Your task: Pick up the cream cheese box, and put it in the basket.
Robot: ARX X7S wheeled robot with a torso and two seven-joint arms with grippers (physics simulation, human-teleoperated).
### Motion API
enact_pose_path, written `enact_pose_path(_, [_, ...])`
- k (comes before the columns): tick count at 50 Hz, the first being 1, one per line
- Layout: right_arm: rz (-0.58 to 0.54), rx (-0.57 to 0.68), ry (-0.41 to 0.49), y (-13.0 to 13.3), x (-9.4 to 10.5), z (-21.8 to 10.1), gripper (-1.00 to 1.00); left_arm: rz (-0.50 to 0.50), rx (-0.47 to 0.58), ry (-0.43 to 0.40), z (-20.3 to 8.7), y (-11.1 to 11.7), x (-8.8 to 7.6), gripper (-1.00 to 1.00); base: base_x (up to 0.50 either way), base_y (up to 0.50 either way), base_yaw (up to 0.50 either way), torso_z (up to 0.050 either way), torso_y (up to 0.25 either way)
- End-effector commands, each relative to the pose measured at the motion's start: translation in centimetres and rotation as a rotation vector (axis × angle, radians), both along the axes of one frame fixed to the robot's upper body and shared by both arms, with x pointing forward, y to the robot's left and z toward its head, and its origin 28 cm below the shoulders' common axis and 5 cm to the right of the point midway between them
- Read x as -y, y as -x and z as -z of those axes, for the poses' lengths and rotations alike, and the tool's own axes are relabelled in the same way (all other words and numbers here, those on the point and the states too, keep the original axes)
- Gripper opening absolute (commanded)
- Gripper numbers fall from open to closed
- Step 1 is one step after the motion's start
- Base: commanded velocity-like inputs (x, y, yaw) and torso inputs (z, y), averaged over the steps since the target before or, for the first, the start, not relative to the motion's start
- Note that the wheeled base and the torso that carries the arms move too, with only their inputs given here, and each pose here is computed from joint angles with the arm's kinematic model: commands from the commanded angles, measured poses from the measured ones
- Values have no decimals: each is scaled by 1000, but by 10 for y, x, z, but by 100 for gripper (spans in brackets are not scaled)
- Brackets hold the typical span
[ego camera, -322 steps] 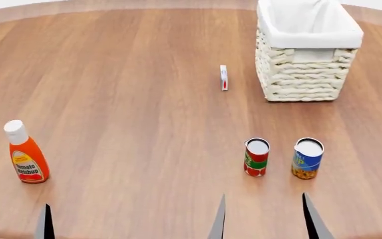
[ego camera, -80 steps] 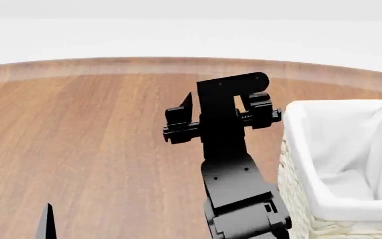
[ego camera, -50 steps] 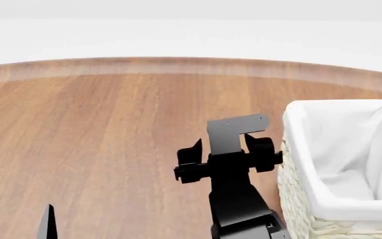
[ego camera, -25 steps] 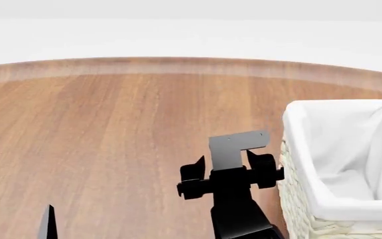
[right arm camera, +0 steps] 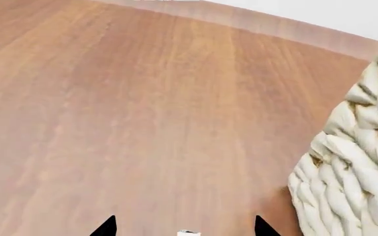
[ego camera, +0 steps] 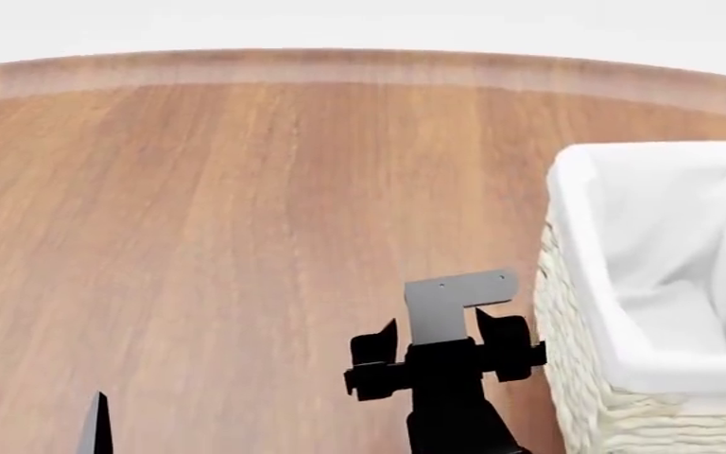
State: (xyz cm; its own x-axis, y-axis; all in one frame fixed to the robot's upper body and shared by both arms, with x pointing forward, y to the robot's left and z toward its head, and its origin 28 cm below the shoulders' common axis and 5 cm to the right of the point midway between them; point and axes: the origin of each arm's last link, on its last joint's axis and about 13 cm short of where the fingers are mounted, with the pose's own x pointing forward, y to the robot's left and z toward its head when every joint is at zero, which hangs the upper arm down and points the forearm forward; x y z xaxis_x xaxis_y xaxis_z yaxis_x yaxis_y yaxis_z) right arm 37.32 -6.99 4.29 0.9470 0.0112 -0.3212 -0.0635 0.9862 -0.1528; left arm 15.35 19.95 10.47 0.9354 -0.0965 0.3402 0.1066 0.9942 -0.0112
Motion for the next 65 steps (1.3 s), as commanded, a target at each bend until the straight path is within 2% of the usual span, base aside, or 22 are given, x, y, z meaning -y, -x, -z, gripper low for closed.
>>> enact_pose_path(1, [7,-18,-3,4,1,6,100,3,2,-1,0,1,0,100,0,0,0,0,-129])
enact_pose_path(12, [9,-36,-11,9,1,14,100,5,3,-1,-1,1,1,100,0,0,0,0,-119])
enact_pose_path(47, [25,-84,-24,20,5,29,100,10,1,1,1,1,2,100,0,0,0,0,0])
enact_pose_path(48, [25,-84,-24,20,5,29,-100,9,1,2,1,1,2,100,0,0,0,0,0])
enact_pose_path(65, [23,-64,-36,17,5,25,-100,8,3,8,0,2,1,100,0,0,0,0,0])
